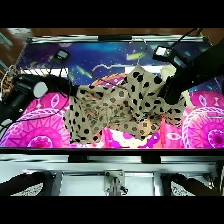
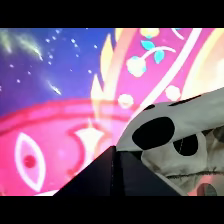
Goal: Fold the shirts.
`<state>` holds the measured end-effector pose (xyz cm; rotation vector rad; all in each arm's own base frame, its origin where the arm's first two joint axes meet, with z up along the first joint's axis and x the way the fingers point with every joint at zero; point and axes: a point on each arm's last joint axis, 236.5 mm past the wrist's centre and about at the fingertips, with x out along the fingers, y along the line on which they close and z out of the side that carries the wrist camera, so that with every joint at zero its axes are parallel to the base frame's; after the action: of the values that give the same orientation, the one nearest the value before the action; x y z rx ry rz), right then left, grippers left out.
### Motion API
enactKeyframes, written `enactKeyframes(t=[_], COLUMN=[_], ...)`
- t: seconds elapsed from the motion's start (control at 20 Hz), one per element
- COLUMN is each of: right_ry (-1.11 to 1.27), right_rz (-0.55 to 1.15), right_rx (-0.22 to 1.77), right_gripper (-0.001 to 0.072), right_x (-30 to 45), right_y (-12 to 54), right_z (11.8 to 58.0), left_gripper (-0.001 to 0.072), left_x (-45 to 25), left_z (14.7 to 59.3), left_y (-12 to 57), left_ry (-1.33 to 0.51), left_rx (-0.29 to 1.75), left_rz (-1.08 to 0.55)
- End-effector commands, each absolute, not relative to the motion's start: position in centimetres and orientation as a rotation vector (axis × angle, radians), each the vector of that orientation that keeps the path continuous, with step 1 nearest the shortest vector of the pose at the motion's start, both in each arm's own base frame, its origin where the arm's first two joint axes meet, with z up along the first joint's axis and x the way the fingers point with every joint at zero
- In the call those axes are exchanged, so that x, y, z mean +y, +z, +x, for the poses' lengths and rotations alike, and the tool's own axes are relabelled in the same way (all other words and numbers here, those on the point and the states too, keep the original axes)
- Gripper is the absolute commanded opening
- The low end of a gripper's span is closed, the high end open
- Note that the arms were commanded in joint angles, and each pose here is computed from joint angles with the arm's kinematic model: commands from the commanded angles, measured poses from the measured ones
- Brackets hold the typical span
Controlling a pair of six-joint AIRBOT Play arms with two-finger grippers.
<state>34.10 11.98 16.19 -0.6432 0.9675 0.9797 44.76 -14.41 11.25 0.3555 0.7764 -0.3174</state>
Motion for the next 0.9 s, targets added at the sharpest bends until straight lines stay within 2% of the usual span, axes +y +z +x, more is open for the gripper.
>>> enactKeyframes(t=[0.0, 0.15, 0.35, 0.6, 0.85], right_ry=[1.028, 1.09, 1.155, 1.128, 1.083], right_rz=[-0.629, -0.649, -0.696, -0.706, -0.63], right_rx=[0.915, 0.892, 0.887, 0.9, 0.947], right_gripper=[0.0075, 0.0075, 0.0075, 0.0075, 0.0074], right_x=[13.3, 15.4, 17.4, 17.1, 17.5], right_y=[18.0, 18.2, 18.0, 17.8, 16.6], right_z=[32.5, 31.5, 30.2, 30.5, 31.9], left_gripper=[0.0043, 0.0043, 0.0044, 0.0044, 0.0044], left_x=[-12.3, -12.4, -12.1, -11.8, -16.4], left_z=[46.1, 46.3, 45.8, 45.8, 43.3], left_y=[17.3, 21.1, 22.1, 23.6, 28.5], left_ry=[-0.263, -0.255, -0.255, -0.249, -0.394], left_rx=[0.694, 0.636, 0.642, 0.616, 0.517], left_rz=[0.334, 0.32, 0.333, 0.334, 0.206])
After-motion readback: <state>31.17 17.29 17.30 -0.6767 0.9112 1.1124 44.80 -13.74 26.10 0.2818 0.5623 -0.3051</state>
